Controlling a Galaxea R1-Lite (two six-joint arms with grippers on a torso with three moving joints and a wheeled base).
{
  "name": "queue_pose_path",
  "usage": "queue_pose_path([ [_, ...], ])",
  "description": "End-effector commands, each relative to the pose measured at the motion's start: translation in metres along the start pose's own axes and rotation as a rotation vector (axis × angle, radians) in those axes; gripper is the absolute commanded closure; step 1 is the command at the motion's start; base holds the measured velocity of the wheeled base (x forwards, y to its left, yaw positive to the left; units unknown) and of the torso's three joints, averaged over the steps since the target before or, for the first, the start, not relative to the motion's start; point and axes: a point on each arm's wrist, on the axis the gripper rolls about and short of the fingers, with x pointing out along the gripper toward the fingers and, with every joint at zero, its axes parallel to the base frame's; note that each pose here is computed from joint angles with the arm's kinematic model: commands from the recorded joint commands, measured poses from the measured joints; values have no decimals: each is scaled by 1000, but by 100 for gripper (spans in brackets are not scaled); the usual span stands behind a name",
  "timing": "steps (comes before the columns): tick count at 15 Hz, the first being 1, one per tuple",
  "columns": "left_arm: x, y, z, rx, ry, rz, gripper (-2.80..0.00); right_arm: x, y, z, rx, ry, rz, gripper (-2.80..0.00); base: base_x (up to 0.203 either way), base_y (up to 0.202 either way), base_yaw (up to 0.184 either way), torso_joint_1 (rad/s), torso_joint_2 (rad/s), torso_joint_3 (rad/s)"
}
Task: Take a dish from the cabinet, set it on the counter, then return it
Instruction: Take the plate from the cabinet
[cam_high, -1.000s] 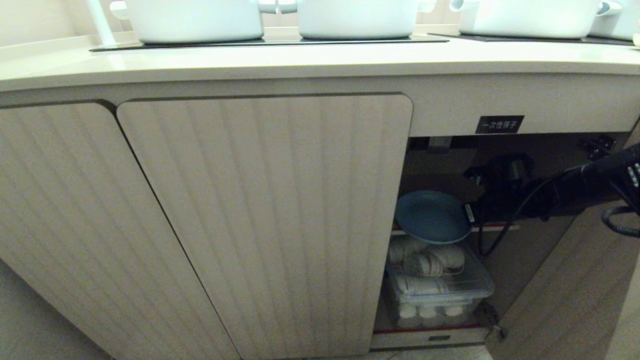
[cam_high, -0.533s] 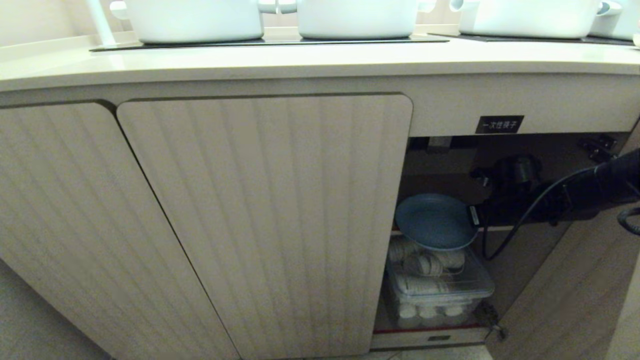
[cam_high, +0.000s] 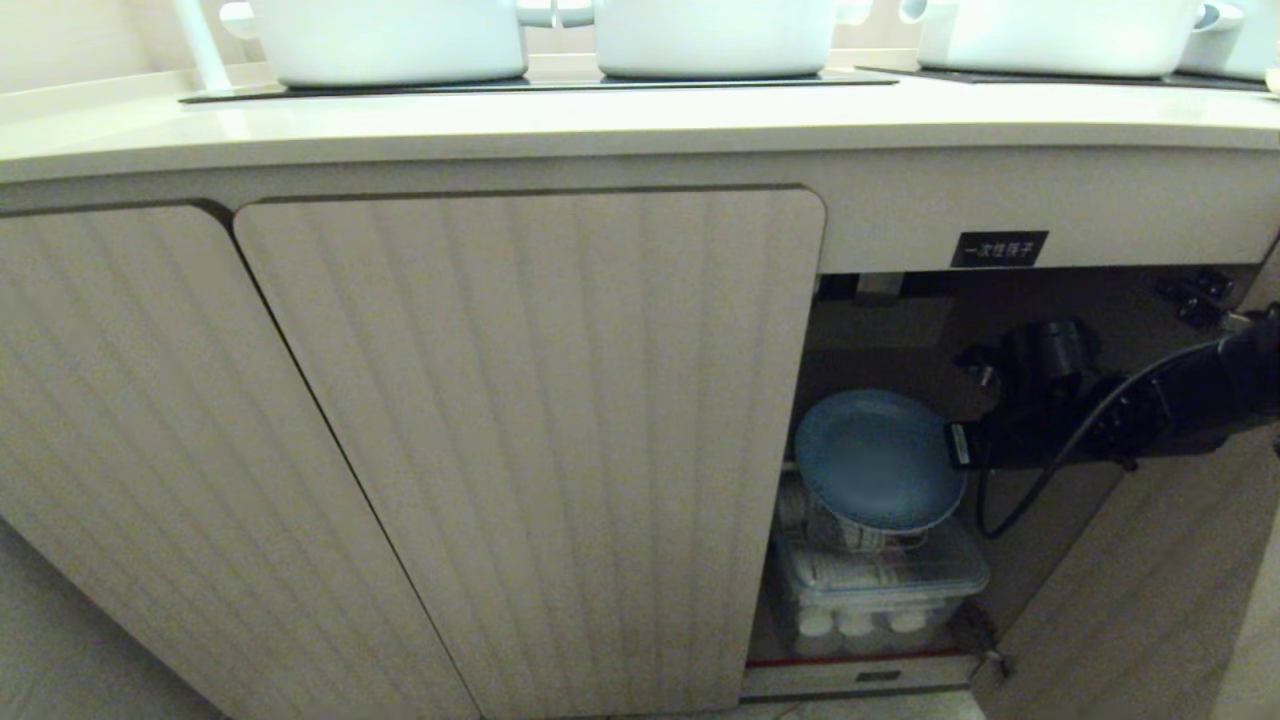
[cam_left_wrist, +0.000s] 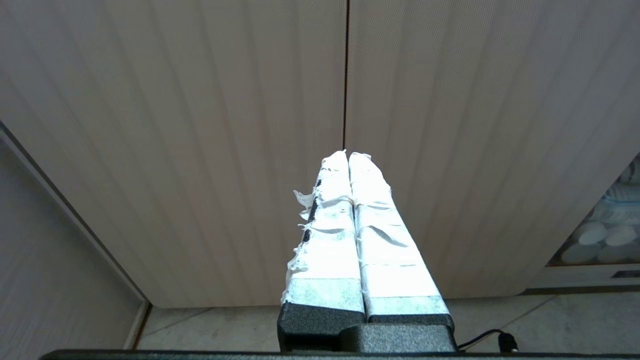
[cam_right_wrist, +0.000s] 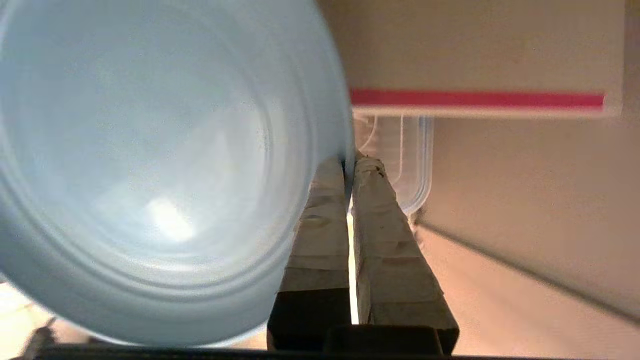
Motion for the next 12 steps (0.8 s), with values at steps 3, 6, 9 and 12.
queue_pose_path([
  [3, 0, 0, 0, 0, 0, 0, 0, -8, 0, -2, 20, 3, 0, 0, 0, 0, 0, 0, 0, 0],
  [6, 0, 0, 0, 0, 0, 0, 0, -10, 0, -6, 19, 13, 1, 0, 0, 0, 0, 0, 0, 0],
  [9, 0, 0, 0, 0, 0, 2, 0, -10, 0, -6, 19, 11, 0, 0, 0, 0, 0, 0, 0, 0],
  [12, 0, 0, 0, 0, 0, 0, 0, -10, 0, -10, 26, 27, 1, 0, 0, 0, 0, 0, 0, 0],
])
